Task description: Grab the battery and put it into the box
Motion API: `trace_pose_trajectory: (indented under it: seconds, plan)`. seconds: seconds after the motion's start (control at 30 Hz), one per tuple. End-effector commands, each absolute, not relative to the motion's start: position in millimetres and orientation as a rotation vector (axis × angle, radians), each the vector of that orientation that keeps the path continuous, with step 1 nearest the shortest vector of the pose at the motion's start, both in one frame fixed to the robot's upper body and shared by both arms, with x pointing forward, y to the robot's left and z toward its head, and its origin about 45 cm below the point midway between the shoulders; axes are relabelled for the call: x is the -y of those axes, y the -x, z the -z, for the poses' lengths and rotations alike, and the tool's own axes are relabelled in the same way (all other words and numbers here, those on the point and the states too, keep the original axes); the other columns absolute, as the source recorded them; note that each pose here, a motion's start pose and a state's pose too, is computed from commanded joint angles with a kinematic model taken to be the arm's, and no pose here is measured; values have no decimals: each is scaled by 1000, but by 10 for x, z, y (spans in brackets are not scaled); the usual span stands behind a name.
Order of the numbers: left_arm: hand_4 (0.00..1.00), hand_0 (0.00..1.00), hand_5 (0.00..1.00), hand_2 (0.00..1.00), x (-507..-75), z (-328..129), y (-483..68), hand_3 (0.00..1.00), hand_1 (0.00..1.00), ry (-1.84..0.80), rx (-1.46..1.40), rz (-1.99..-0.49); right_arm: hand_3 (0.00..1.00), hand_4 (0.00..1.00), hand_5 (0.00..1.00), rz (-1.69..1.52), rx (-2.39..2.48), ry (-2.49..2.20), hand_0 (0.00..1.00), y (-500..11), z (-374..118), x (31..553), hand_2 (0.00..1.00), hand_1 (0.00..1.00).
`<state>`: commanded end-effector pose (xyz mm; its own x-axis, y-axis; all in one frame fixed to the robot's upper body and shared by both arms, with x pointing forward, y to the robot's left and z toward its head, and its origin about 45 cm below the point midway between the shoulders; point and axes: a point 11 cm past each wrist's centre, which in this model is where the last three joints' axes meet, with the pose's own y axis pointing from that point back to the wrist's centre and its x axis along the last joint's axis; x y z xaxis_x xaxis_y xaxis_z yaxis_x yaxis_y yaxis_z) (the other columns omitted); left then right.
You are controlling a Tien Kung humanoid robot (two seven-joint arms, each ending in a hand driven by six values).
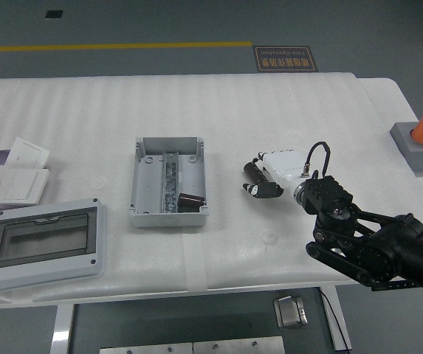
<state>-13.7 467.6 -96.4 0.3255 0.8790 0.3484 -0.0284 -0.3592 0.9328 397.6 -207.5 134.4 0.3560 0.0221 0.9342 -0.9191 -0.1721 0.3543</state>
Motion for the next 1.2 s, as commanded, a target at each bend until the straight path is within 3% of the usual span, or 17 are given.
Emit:
trace_pose_trajectory:
  seconds: [0.07, 0.1, 0.3, 1.2]
  plan:
    - [526, 631, 387, 530, -4673, 965, 129, 583, 657, -1633, -782, -1191, 751, 685, 609, -1049, 855, -1493, 720, -3978, -1341, 2072, 553, 645]
    - [526, 631, 389, 530, -4670, 966, 123, 583, 657, -1631, -780, -1192, 724, 599, 531, -1049, 855, -1493, 703, -3978, -1336, 2072, 500, 627]
    - [538, 631, 401, 531, -4660, 969, 100, 585, 656, -1625, -777, -1193, 714, 580, 527, -1044, 852, -1493, 694, -3968, -1300, 2083, 473, 609]
    - [534, 631, 397, 532, -4658, 966, 30, 587, 656, -1594, -764, -1212, 714, 578, 523, -1103, 882, -1487, 685, -4024, -1450, 2090, 452, 597]
